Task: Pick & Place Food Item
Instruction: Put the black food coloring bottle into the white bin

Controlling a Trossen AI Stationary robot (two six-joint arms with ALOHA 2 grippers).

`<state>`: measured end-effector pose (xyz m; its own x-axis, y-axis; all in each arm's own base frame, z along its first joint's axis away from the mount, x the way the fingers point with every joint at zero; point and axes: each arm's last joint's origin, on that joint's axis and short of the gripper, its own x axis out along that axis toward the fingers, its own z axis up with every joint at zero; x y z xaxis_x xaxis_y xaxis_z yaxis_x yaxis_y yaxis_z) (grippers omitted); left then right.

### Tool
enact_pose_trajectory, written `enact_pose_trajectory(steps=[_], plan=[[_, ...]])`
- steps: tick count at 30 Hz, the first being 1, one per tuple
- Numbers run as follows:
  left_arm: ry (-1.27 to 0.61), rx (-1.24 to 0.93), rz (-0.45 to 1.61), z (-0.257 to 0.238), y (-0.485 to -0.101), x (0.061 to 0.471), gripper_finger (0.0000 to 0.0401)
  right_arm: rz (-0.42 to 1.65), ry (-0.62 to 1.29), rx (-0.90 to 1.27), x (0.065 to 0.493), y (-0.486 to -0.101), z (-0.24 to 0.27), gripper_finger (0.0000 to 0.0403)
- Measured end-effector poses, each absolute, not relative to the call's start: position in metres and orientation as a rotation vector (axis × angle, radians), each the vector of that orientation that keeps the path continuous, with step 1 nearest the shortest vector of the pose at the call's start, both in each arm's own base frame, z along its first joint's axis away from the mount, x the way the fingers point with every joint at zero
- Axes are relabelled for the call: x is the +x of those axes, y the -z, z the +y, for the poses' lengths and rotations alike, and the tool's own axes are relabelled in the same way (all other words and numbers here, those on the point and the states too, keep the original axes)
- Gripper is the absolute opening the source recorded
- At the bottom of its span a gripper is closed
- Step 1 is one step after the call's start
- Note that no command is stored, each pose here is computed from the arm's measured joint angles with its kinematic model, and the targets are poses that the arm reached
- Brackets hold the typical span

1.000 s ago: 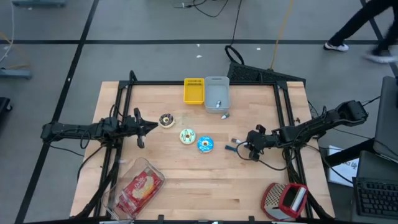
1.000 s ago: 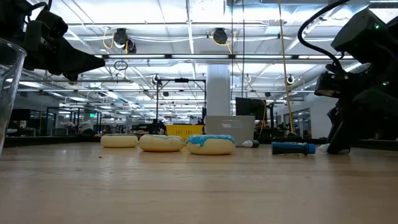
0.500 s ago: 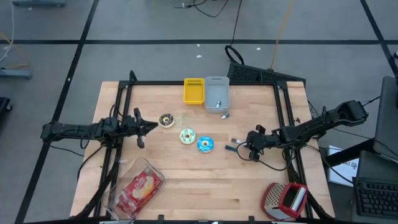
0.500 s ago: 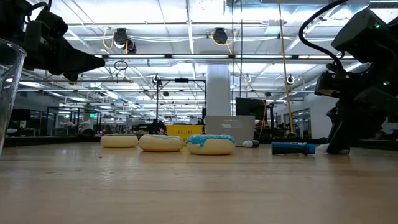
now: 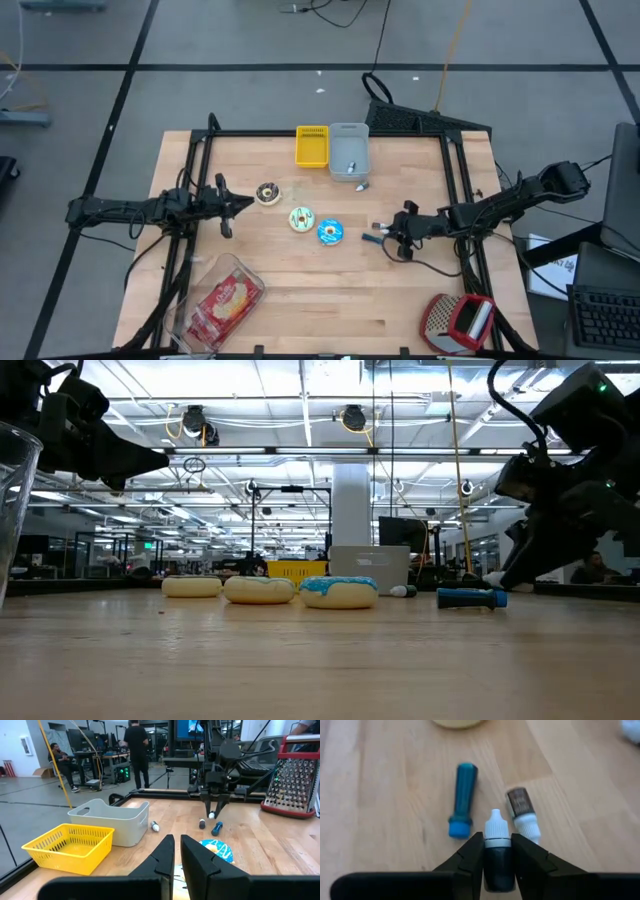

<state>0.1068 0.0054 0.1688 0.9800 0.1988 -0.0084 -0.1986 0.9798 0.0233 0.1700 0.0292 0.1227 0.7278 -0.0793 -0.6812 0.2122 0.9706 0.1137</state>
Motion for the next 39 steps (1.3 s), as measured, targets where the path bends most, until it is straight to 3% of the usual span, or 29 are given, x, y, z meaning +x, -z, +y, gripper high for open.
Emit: enact_pose_trajectory(steps=[18, 39], plan=[[-0.2, 0.022, 0.011, 0.005, -0.169, 0.107, 0.0031, 0.349, 0.045, 0.031, 0.191, -0.157, 0.034, 0.0075], [-0.2, 0.022, 0.011, 0.005, -0.169, 0.107, 0.0031, 0.186, 0.066, 0.009, 0.198, -0.17, 0.034, 0.0075]])
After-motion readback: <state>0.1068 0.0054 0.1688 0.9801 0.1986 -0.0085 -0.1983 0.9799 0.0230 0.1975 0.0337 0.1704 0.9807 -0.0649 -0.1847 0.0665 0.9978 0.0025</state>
